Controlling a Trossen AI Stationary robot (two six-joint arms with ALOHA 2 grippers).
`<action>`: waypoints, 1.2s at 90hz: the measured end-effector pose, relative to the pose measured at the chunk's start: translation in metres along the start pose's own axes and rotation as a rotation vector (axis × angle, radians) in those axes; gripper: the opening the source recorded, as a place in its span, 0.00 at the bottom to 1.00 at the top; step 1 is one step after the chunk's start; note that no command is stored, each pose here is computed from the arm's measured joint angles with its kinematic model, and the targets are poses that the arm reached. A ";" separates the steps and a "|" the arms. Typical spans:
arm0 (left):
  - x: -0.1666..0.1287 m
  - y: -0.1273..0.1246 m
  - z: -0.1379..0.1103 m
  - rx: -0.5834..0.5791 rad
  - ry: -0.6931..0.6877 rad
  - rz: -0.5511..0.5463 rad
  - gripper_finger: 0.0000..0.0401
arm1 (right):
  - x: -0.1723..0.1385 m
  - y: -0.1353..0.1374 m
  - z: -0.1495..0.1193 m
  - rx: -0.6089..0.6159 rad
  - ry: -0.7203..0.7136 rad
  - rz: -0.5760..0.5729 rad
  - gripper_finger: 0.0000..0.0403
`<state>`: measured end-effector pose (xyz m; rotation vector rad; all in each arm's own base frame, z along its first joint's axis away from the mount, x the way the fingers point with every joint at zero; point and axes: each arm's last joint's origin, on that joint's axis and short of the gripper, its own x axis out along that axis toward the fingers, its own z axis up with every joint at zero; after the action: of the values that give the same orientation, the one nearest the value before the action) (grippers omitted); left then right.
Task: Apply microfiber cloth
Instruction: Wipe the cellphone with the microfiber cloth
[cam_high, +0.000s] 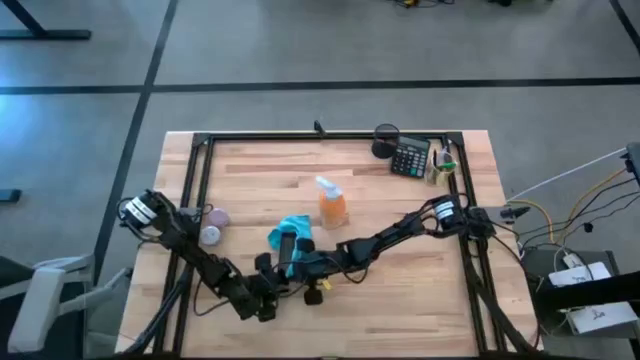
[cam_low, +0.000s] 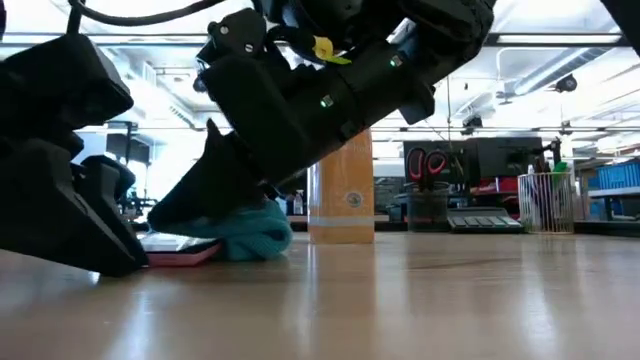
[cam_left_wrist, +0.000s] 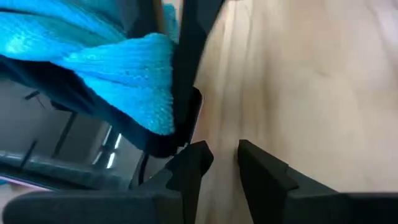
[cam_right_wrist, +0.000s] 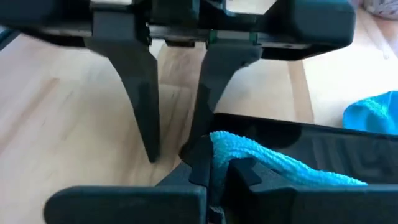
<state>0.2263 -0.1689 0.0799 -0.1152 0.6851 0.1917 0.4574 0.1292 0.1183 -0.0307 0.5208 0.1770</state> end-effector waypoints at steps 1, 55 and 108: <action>0.000 0.000 0.000 0.000 -0.001 0.003 0.21 | 0.000 0.001 0.000 0.002 -0.002 -0.001 0.00; -0.041 0.014 0.022 0.067 0.083 -0.020 0.17 | -0.002 -0.007 0.010 0.086 -0.074 -0.051 0.00; -0.033 0.047 -0.015 -0.080 0.021 0.078 0.15 | 0.019 -0.037 -0.001 0.121 -0.143 -0.050 0.00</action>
<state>0.1814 -0.1301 0.0874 -0.1672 0.7037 0.2929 0.4791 0.0961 0.1072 0.0862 0.3873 0.0980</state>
